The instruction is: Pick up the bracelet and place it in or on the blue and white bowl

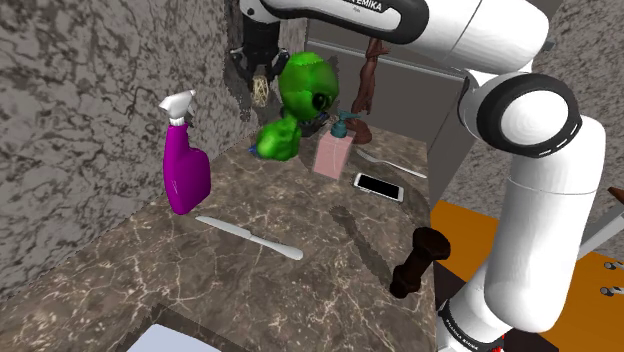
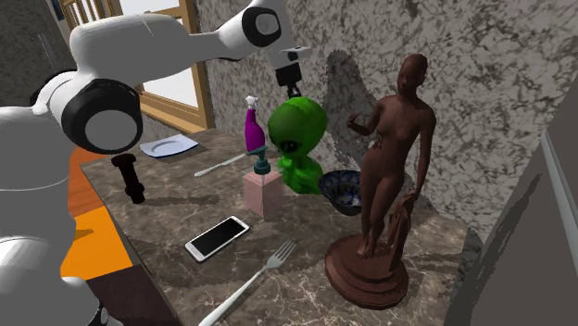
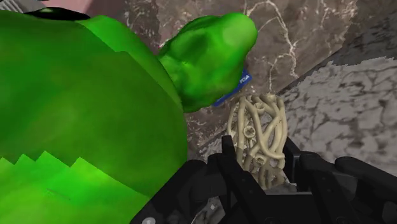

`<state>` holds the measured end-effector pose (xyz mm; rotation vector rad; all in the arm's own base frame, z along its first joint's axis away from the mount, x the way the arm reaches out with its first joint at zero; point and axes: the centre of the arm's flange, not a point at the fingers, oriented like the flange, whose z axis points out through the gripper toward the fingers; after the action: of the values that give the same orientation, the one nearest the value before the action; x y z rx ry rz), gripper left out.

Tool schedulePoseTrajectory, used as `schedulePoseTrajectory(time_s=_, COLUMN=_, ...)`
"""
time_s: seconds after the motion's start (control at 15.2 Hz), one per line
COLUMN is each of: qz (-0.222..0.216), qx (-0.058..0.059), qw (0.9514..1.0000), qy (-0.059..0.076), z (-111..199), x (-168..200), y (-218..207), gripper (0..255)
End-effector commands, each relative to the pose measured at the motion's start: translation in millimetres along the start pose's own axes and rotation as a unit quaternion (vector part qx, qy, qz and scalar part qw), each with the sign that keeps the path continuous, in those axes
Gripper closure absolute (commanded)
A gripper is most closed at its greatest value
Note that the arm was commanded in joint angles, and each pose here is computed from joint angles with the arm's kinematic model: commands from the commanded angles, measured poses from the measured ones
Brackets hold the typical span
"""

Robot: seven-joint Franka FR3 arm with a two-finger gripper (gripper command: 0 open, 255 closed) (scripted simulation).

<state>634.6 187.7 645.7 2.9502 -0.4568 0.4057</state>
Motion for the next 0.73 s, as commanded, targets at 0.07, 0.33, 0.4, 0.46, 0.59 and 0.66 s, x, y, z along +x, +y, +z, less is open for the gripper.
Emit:
schedulePoseTrajectory(time_s=0.07, qz=0.000, qx=0.000, qw=1.0000, qy=-0.001, z=8, x=21, y=35, gripper=255)
schedulePoseTrajectory(time_s=0.33, qz=0.000, qx=0.000, qw=1.0000, qy=-0.001, z=17, x=45, y=81, gripper=255)
schedulePoseTrajectory(time_s=0.4, qz=0.000, qx=0.000, qw=1.0000, qy=-0.001, z=19, x=52, y=93, gripper=255)
schedulePoseTrajectory(time_s=0.46, qz=0.000, qx=0.000, qw=1.0000, qy=-0.001, z=21, x=58, y=104, gripper=255)
schedulePoseTrajectory(time_s=0.59, qz=0.000, qx=0.000, qw=1.0000, qy=-0.001, z=25, x=70, y=127, gripper=255)
schedulePoseTrajectory(time_s=0.66, qz=0.000, qx=0.000, qw=1.0000, qy=-0.001, z=27, x=76, y=138, gripper=255)
